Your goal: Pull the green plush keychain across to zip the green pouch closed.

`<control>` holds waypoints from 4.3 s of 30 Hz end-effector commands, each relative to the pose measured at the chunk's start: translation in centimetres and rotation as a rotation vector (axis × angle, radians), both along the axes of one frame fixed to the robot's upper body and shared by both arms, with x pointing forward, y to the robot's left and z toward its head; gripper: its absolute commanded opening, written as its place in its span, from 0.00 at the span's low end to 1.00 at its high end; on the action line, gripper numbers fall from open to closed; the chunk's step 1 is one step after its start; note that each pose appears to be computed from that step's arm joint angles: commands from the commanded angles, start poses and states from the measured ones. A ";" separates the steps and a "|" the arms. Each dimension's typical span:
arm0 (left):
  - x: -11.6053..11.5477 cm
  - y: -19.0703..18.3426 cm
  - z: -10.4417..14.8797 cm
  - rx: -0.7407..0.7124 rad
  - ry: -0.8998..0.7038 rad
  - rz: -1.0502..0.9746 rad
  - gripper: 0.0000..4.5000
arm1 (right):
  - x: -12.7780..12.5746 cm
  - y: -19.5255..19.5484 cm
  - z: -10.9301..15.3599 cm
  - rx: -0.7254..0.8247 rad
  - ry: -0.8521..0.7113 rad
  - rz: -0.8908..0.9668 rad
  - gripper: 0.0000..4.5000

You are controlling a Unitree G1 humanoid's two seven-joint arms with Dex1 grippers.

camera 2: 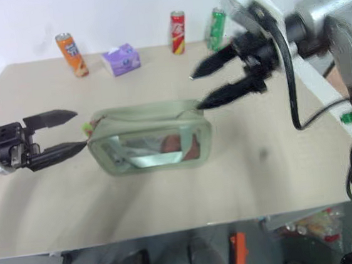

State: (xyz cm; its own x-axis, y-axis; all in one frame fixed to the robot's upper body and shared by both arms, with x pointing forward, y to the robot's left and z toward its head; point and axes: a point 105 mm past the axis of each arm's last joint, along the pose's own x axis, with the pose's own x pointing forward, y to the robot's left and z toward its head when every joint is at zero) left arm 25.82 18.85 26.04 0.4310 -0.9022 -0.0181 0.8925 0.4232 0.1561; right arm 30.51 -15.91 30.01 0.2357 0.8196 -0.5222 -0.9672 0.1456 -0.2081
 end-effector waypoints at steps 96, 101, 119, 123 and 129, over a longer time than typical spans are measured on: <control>8.0 2.8 -5.8 -0.290 0.296 0.223 0.00 | 0.2 2.4 -5.9 0.164 0.035 -0.062 0.00; 8.4 2.8 -4.3 -0.276 0.235 0.242 0.00 | 0.2 2.4 -6.0 0.163 0.038 -0.061 0.00; 8.3 -5.5 4.9 -0.006 -0.167 -0.036 0.00 | 0.2 2.1 -6.1 0.159 0.034 -0.082 0.00; 8.1 -7.8 3.7 0.102 -0.179 -0.142 0.00 | 0.0 2.0 -6.0 0.160 0.031 -0.088 0.00; 8.2 -10.3 3.1 0.159 -0.198 -0.249 0.00 | -0.3 1.7 -6.0 0.163 0.026 -0.107 0.00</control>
State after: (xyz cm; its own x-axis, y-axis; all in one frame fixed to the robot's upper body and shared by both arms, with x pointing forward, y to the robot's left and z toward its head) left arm 34.38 9.16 27.82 0.2350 -0.9657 -0.1105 0.9271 0.1885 0.3240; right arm 30.73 -14.07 22.88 0.2994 0.8633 -0.4064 -0.9539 0.2810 -0.1057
